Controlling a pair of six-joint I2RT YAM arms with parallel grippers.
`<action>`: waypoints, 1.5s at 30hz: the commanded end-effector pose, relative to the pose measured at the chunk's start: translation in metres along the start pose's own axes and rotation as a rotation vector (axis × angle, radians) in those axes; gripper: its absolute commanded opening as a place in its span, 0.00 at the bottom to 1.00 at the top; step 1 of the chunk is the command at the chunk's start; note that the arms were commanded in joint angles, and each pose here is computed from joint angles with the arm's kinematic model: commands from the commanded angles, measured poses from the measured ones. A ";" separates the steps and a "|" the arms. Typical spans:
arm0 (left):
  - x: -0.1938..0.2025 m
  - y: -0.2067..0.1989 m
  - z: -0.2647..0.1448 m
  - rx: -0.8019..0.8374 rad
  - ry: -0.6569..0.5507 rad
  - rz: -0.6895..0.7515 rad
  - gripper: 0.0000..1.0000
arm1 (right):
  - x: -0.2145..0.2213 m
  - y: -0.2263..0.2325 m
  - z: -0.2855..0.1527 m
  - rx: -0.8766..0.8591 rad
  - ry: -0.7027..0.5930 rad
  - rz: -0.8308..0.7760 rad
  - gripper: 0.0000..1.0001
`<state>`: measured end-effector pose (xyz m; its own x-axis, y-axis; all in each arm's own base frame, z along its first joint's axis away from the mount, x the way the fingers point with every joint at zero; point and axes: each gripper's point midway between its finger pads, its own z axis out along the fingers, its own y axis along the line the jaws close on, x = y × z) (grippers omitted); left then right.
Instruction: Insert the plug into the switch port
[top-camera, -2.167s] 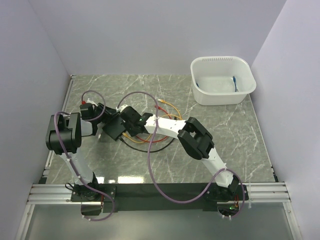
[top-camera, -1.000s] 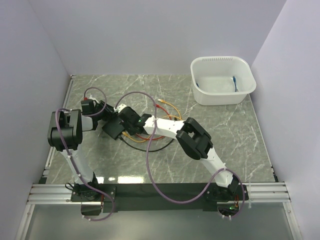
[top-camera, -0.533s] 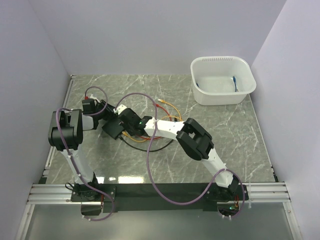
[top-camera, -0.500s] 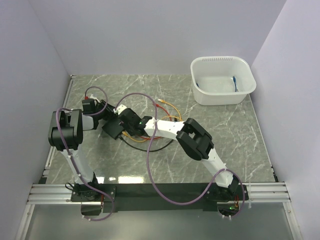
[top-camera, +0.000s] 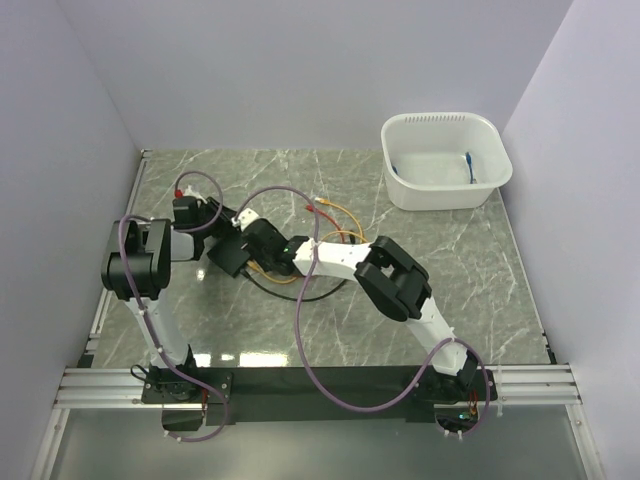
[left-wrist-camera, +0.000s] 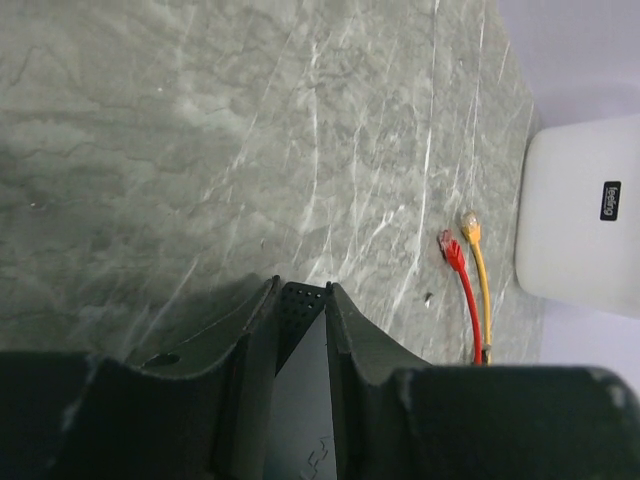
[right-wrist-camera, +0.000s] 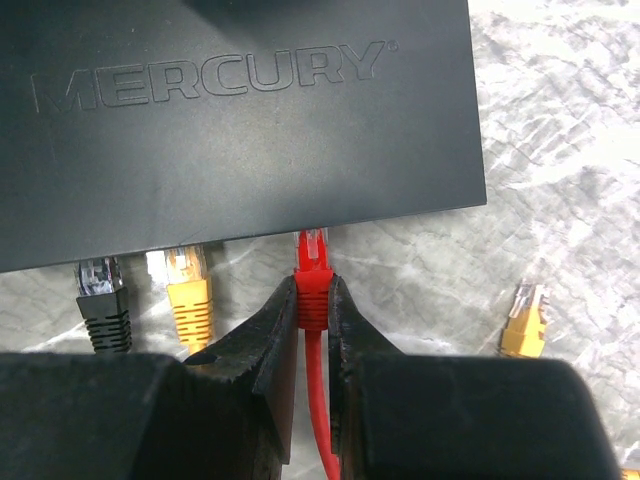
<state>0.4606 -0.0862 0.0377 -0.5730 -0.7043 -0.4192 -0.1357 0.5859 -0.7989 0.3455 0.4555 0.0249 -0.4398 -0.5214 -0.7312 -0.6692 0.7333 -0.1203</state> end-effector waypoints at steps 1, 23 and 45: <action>0.097 0.004 -0.007 -0.038 0.270 -0.092 0.30 | -0.066 -0.010 -0.002 0.000 -0.220 0.081 0.00; 0.198 0.034 -0.029 -0.115 0.463 -0.137 0.30 | -0.093 0.013 -0.028 -0.208 -0.436 0.125 0.00; 0.203 0.034 -0.025 -0.139 0.497 -0.096 0.30 | -0.104 0.029 -0.028 -0.276 -0.444 0.090 0.00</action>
<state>0.4606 -0.1234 0.0381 -0.4880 -0.6845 -0.5416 -0.0212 0.6296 -0.7766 0.3454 0.4336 0.0243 -0.4323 -0.4734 -0.7674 -0.7179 0.6957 -0.0248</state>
